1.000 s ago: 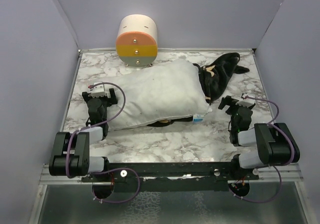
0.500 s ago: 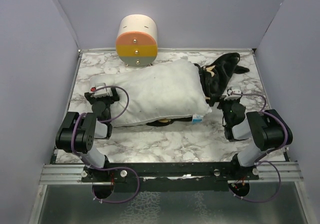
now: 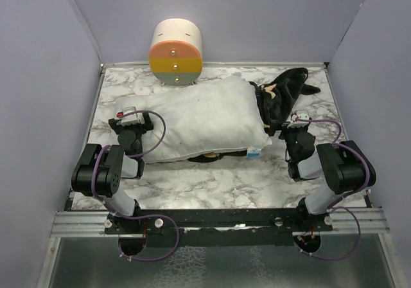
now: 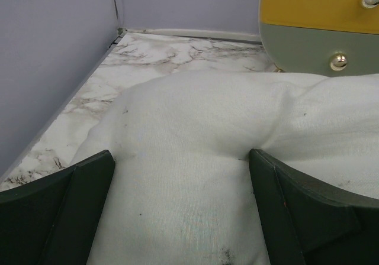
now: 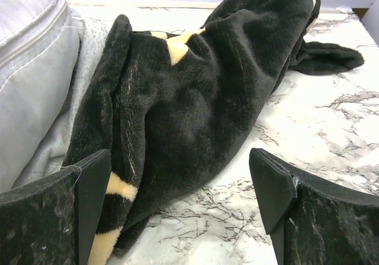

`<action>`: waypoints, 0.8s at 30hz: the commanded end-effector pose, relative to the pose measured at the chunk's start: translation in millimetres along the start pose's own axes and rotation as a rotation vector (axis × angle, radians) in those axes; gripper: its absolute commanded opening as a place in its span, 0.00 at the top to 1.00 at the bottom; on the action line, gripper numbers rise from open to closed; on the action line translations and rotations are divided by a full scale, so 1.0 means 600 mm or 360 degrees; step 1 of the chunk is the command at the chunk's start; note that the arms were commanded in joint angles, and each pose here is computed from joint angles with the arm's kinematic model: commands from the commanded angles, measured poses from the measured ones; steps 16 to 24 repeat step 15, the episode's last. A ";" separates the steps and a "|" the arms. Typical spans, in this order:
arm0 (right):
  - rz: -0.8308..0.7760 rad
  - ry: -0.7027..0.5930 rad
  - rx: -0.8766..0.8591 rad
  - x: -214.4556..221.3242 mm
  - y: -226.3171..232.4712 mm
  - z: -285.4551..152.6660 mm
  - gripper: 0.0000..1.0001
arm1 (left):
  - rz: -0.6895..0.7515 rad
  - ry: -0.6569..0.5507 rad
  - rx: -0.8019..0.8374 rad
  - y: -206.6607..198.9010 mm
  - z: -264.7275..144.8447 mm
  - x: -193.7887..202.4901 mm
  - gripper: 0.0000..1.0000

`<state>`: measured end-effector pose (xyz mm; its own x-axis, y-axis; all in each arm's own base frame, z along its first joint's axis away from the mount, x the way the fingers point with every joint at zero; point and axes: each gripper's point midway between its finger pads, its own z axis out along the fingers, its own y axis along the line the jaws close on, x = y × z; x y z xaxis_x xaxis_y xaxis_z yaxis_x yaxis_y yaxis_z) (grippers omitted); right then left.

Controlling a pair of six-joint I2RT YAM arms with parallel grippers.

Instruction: Remove the pillowcase from the pillow

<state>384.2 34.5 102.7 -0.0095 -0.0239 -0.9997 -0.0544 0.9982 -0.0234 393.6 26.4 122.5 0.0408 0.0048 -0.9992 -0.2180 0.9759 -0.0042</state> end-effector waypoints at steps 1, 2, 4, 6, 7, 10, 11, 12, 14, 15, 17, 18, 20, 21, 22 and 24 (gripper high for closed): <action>-0.0033 0.0007 0.0009 0.002 -0.002 -0.002 0.00 | 0.0122 0.0261 -0.0001 0.010 -0.021 0.077 0.01; -0.0033 0.0007 0.0009 0.002 -0.002 -0.002 0.00 | 0.0120 0.0260 -0.0001 0.010 -0.021 0.077 0.01; -0.0034 0.0008 0.0009 0.002 -0.002 -0.002 0.00 | 0.0122 0.0264 0.0002 0.009 -0.021 0.078 0.01; -0.0032 0.0008 0.0010 0.002 -0.002 -0.002 0.00 | 0.0123 0.0266 0.0002 0.009 -0.021 0.078 0.01; -0.0033 0.0006 0.0009 0.002 -0.002 -0.002 0.00 | 0.0124 0.0269 0.0005 0.008 -0.020 0.079 0.01; -0.0033 0.0007 0.0009 0.002 -0.002 -0.002 0.00 | 0.0126 0.0280 0.0013 0.007 -0.018 0.081 0.01; -0.0033 0.0004 0.0010 0.001 -0.002 -0.002 0.00 | 0.0126 0.0281 0.0016 0.006 -0.018 0.082 0.01; -0.0033 0.0006 0.0010 0.002 -0.002 -0.002 0.00 | 0.0126 0.0281 0.0013 0.007 -0.018 0.082 0.01; -0.0033 0.0007 0.0010 0.002 -0.002 -0.002 0.00 | 0.0125 0.0274 0.0014 0.007 -0.020 0.080 0.01; -0.0033 0.0010 0.0010 0.003 -0.002 -0.002 0.00 | 0.0123 0.0268 0.0012 0.008 -0.021 0.078 0.01; -0.0033 0.0010 0.0010 0.003 -0.002 -0.002 0.00 | 0.0123 0.0268 0.0012 0.008 -0.021 0.078 0.01; -0.0033 0.0010 0.0010 0.003 -0.002 -0.002 0.00 | 0.0123 0.0268 0.0012 0.008 -0.021 0.078 0.01; -0.0033 0.0010 0.0010 0.003 -0.002 -0.002 0.00 | 0.0123 0.0268 0.0012 0.008 -0.021 0.078 0.01; -0.0033 0.0010 0.0010 0.003 -0.002 -0.002 0.00 | 0.0123 0.0268 0.0012 0.008 -0.021 0.078 0.01; -0.0033 0.0010 0.0010 0.003 -0.002 -0.002 0.00 | 0.0123 0.0268 0.0012 0.008 -0.021 0.078 0.01; -0.0033 0.0010 0.0010 0.003 -0.002 -0.002 0.00 | 0.0123 0.0268 0.0012 0.008 -0.021 0.078 0.01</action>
